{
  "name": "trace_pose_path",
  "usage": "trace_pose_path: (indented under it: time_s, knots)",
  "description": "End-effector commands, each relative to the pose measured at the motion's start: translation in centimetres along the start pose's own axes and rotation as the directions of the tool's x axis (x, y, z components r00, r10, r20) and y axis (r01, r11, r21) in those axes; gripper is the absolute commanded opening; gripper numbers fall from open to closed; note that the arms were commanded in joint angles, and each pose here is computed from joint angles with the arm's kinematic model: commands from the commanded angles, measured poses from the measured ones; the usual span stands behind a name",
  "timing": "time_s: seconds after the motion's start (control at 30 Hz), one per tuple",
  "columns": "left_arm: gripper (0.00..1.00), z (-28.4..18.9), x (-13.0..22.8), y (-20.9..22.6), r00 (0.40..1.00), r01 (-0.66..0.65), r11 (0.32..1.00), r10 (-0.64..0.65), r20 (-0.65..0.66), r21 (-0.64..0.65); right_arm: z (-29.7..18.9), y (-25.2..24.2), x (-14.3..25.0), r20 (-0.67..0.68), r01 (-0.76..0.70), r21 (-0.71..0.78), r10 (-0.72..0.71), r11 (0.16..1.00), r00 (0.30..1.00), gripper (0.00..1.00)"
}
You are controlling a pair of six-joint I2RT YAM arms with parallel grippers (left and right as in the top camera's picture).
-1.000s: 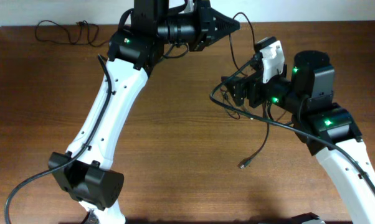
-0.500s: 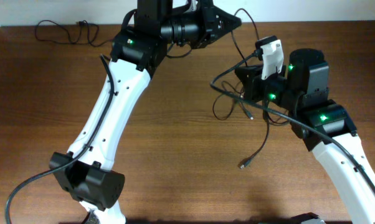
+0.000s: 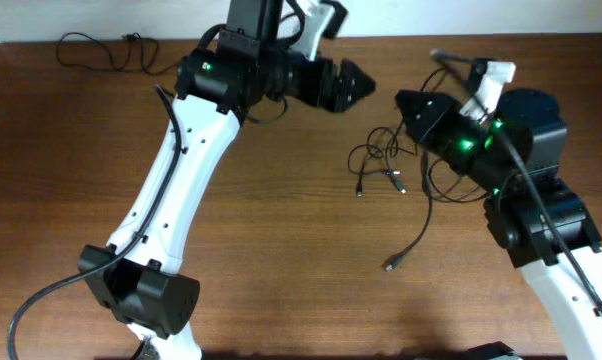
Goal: Untangle cables
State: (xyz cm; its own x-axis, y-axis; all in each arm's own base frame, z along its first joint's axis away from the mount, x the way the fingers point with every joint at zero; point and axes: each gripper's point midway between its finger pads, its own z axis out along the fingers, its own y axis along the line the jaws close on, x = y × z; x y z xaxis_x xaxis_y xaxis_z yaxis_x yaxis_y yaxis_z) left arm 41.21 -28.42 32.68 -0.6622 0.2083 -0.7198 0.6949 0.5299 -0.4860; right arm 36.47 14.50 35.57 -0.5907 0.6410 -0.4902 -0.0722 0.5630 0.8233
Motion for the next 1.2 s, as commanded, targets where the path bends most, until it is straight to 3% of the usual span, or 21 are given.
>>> trace_pose_path:
  time_s: [0.0, 0.1, 0.33, 0.4, 0.57, 0.73, 0.8, 1.07, 1.17]
  knots:
    - [0.91, -1.4, 0.5, -4.3, 0.963, -0.269, 0.94, 0.268, 0.035, 0.209, -0.5, -0.5, -1.9, 0.064, -0.191, 0.003, 0.191, 0.982, 0.98, 0.04]
    - [0.85, -2.7, 0.7, -8.2, 0.917, -0.397, 0.819, 0.371, 0.146, 0.415, -0.6, -0.8, -2.3, 0.074, -0.208, 0.007, 0.207, 0.978, 0.976, 0.04]
    - [0.74, -1.8, 1.6, -10.8, 0.892, -0.446, 0.762, 0.422, 0.161, 0.47, -0.3, -1.0, -2.4, 0.08, -0.317, 0.002, 0.316, 0.949, 0.946, 0.04]
    - [0.59, -0.3, 2.0, -10.0, 0.884, -0.459, 0.799, 0.455, 0.11, 0.388, -0.2, -0.9, -2.1, 0.062, -0.332, -0.002, 0.331, 0.943, 0.942, 0.04]
    - [0.59, 1.3, 2.8, -10.6, 0.871, -0.476, 0.808, 0.487, 0.061, 0.347, -0.2, -0.5, -1.7, 0.03, -0.361, -0.014, 0.362, 0.932, 0.932, 0.04]
    - [0.52, 2.4, 3.2, -10.9, 0.855, -0.502, 0.809, 0.518, 0.032, 0.306, -0.2, 0.0, -1.1, -0.012, -0.36, -0.029, 0.36, 0.932, 0.933, 0.04]
    - [0.42, 2.6, 3.3, -11.2, 0.853, -0.504, 0.806, 0.521, 0.033, 0.311, -0.2, 0.0, -1.1, -0.013, -0.36, -0.028, 0.36, 0.932, 0.933, 0.04]
    - [0.37, 2.6, 2.7, -11.2, 0.842, -0.528, 0.797, 0.537, 0.055, 0.294, -0.2, -1.3, -0.8, 0.006, -0.372, 0.026, 0.372, 0.928, 0.928, 0.04]
    - [0.2, 2.7, 2.7, -11.0, 0.841, -0.529, 0.8, 0.538, 0.051, 0.284, -0.2, -1.3, -0.8, 0.008, -0.372, 0.026, 0.372, 0.928, 0.928, 0.04]
